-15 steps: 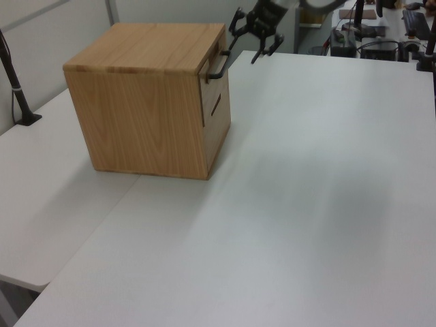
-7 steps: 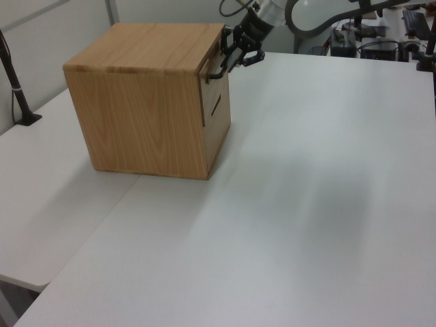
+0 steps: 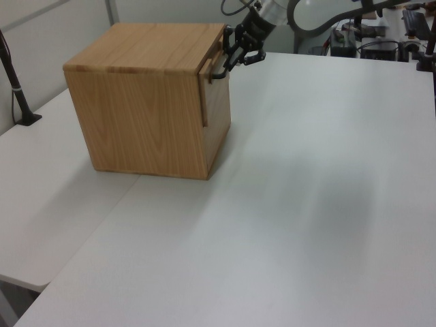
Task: Open the drawer by sliding it
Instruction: 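Pull the handle straight out from the box, sliding the drawer open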
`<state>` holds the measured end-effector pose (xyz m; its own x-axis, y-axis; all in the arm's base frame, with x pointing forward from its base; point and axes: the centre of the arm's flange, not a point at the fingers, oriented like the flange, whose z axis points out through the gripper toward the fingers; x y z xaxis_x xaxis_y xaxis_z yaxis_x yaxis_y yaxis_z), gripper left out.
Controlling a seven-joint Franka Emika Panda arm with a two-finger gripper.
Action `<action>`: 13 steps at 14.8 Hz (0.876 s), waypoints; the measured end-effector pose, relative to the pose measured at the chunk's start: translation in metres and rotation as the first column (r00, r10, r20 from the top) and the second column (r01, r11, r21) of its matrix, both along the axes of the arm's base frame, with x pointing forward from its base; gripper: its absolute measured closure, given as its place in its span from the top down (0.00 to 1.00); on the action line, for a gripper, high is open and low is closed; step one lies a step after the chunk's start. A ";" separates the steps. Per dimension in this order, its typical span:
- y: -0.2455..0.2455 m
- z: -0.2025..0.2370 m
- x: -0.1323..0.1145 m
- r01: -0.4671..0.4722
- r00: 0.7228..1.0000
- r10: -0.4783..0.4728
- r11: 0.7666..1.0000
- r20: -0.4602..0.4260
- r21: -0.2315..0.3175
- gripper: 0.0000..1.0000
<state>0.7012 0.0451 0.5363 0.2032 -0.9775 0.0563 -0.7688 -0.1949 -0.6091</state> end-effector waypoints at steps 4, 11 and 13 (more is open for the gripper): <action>-0.007 0.003 -0.028 -0.001 1.000 0.001 1.000 -0.024 0.001 0.15; -0.044 0.007 -0.100 -0.077 0.993 0.081 0.996 -0.084 0.055 0.15; -0.056 0.013 -0.117 -0.098 0.985 0.107 0.993 -0.135 0.067 0.15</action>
